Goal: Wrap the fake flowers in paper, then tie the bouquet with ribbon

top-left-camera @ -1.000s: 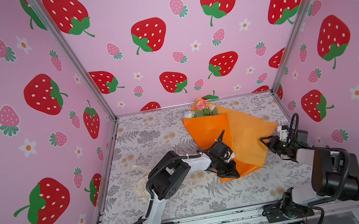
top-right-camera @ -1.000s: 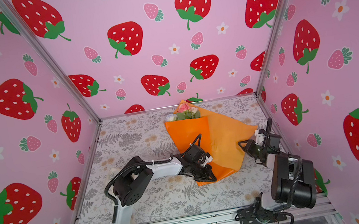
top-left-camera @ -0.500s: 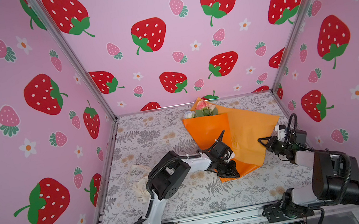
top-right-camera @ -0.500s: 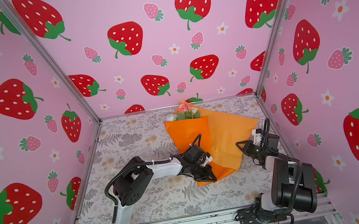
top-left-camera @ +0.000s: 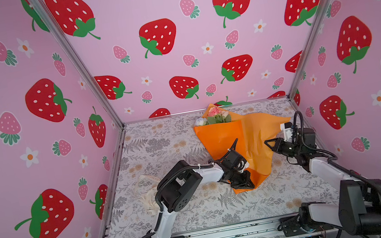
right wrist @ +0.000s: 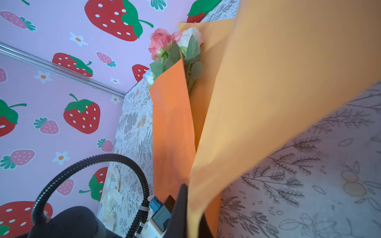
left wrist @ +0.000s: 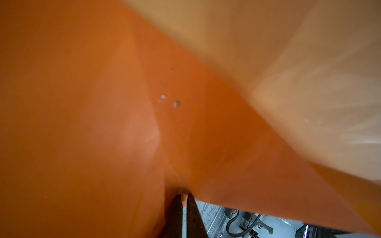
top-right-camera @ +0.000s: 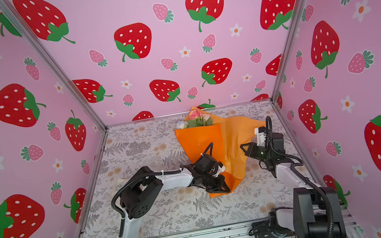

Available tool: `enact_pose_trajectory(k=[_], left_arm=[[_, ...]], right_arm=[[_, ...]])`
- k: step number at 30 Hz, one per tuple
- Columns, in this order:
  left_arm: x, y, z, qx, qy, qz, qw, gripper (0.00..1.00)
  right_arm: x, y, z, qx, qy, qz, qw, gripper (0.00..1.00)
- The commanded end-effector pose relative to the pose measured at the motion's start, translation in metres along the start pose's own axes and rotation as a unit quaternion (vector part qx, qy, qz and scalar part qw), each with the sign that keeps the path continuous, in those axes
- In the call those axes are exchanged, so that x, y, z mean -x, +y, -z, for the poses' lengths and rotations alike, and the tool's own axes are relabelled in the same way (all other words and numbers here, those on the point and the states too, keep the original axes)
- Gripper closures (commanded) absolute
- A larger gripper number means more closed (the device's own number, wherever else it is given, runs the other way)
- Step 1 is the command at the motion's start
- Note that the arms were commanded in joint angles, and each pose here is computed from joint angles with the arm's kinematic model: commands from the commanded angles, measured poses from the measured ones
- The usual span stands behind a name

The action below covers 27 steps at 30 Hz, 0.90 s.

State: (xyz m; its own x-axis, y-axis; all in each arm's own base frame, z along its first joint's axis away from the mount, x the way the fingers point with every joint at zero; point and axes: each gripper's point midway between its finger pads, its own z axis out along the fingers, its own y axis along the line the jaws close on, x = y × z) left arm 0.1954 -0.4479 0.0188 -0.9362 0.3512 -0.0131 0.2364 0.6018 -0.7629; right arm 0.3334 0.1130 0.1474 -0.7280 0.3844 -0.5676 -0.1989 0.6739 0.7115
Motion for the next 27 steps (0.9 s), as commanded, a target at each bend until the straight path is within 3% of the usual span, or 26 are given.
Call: enact_pose_trajectory(k=[1, 14, 23, 27], left_arm=[[-0.007, 0.026, -0.003, 0.042, -0.003, 0.024, 0.999, 0.9], [-0.001, 0.029, 0.006, 0.048, -0.042, 0.031, 0.997, 0.9], [0.002, 0.026, 0.015, 0.047, -0.062, 0.027, 0.997, 0.9], [0.004, 0.026, 0.022, 0.047, -0.082, 0.028, 0.995, 0.89]], right_arm=[[0.009, 0.017, -0.003, -0.024, -0.01, 0.035, 0.999, 1.0], [-0.023, 0.08, -0.042, -0.048, 0.053, 0.157, 0.985, 1.0], [-0.034, 0.082, -0.056, -0.097, 0.071, 0.206, 0.971, 1.0], [-0.04, 0.091, -0.058, -0.074, 0.071, 0.213, 0.972, 1.0]])
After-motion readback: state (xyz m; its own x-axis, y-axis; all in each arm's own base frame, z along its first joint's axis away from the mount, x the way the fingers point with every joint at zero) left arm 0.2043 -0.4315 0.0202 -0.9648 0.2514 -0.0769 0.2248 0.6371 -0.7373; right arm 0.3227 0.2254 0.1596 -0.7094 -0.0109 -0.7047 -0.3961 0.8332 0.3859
